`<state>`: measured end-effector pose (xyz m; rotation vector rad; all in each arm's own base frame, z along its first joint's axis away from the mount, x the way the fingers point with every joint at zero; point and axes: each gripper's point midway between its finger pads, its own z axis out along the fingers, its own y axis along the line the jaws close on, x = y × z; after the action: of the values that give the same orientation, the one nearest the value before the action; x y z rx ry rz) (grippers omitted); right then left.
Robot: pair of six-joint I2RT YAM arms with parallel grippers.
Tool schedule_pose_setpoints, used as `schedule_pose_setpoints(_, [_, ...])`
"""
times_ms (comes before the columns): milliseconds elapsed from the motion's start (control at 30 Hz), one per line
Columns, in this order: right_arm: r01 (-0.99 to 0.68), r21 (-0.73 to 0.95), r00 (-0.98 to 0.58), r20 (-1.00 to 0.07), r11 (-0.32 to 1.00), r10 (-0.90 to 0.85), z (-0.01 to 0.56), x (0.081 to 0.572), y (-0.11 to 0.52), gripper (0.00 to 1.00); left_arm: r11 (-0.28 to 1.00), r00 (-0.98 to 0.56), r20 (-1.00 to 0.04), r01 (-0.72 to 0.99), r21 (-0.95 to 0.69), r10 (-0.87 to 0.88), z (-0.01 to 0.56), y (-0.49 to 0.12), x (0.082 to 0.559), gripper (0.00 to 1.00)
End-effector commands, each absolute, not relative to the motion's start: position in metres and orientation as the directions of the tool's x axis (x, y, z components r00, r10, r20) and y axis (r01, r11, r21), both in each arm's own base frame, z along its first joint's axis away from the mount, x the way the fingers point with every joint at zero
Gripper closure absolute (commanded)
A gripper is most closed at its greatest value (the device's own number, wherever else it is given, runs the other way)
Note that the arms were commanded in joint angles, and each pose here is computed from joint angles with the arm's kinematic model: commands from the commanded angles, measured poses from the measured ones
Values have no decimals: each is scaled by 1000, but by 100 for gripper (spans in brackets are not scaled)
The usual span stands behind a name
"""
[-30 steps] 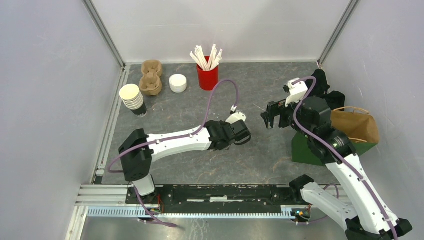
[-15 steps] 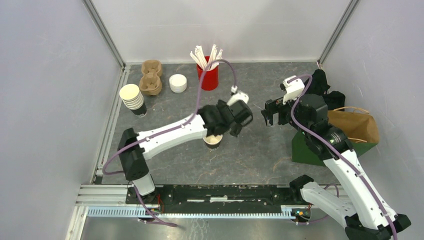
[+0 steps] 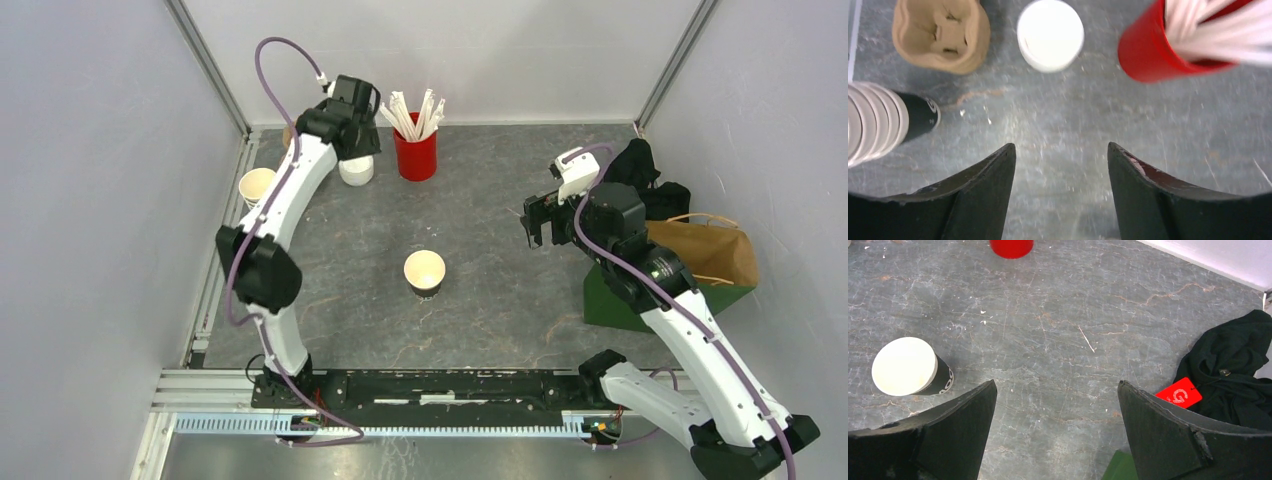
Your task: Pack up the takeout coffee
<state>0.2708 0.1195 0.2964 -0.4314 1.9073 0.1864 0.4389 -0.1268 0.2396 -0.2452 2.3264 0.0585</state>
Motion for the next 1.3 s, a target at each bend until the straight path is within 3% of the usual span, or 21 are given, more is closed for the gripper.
schedule_pose_setpoints(0, [-370,-94,-254,-947,924,-198,318,275,121,2,956,-695,-680,-294,-24,-231,218,-102,483,31])
schedule_pose_setpoints(133, [-400,-129,-232,-943,907,-237,317,274,126,2,913,-678,-657,-407,-39,-330,192,-70,521,46])
schedule_pose_setpoints(333, [-404,-178,-214,-935,897,-282,316,272,128,2,868,-644,-665,-496,-13,-378,157,-51,551,45])
schedule_pose_setpoints(833, [-405,-187,-224,-929,895,-296,309,272,129,2,882,-693,-607,-471,-27,-389,118,-64,555,54])
schedule_pose_setpoints(967, [-407,-191,-224,-927,893,-300,308,273,130,2,942,-738,-596,-319,-107,-318,121,-88,561,53])
schedule_pose_setpoints(1033, [-408,-192,-224,-926,892,-302,308,273,130,2,963,-725,-637,-237,-126,-262,130,-95,569,51])
schedule_pose_setpoints(1167, [-406,-198,-226,-924,892,-309,307,272,129,2,988,-711,-687,-131,-86,-154,143,-95,574,44])
schedule_pose_setpoints(1267, [-403,-198,-227,-924,893,-307,308,273,128,2,997,-738,-673,-1,-74,-50,136,-106,576,45])
